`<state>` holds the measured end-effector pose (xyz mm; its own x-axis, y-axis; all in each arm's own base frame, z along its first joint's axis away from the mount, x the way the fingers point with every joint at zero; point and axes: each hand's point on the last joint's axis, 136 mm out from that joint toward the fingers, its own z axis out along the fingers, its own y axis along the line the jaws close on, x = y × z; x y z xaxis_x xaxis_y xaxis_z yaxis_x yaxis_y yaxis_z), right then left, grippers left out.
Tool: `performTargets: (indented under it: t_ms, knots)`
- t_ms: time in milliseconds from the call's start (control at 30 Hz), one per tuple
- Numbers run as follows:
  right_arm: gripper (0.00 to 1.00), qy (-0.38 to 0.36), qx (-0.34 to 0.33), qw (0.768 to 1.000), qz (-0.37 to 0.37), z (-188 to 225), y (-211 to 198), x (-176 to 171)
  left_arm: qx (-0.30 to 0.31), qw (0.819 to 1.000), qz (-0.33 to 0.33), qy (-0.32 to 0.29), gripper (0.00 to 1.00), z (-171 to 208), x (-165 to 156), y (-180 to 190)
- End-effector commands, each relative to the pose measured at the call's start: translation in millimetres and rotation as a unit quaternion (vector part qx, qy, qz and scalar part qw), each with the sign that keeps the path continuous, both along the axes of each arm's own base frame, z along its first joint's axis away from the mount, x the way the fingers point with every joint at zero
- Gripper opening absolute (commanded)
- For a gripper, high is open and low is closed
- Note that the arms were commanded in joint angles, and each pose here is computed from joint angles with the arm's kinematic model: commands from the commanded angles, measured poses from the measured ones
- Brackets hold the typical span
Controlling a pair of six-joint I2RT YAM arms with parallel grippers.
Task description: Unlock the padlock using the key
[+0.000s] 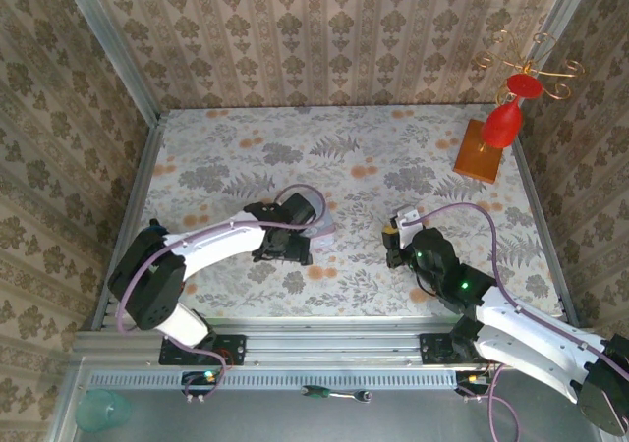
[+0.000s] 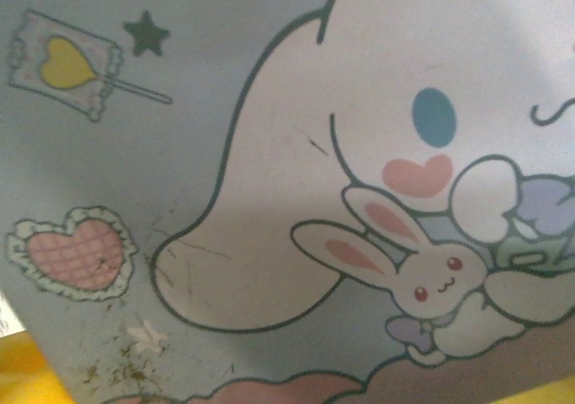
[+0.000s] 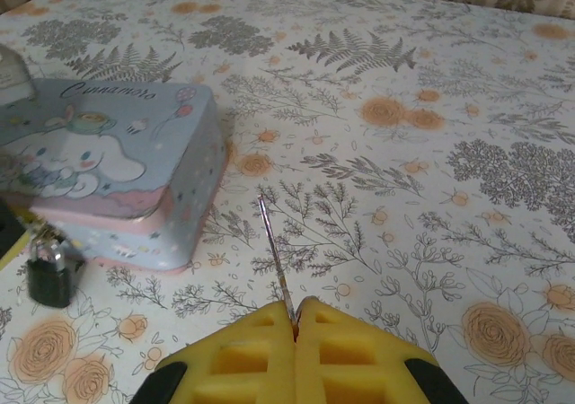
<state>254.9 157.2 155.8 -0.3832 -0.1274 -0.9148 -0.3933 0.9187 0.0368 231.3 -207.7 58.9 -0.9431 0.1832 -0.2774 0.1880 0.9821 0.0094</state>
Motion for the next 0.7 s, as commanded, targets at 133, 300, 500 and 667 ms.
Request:
performTargets:
  t_ms: [133,300,500,667]
  knots:
    - [0.00,0.000,0.018,1.000,-0.002,-1.7,-1.5,-0.3,0.011,0.997,0.005,-0.081,0.89,24.6,49.7,5.5]
    - [0.00,-0.002,0.028,1.000,-0.003,1.0,-3.4,-1.4,-0.006,0.992,0.008,-0.125,0.91,36.7,34.6,-0.6]
    - [0.00,0.001,0.036,0.999,0.001,0.6,-2.2,-2.4,-0.129,0.973,-0.012,-0.189,0.91,48.1,12.6,-40.6]
    - [0.00,-0.001,0.041,0.999,-0.001,1.4,-4.2,-3.5,-0.192,0.956,0.005,-0.221,0.89,42.0,11.7,-43.6]
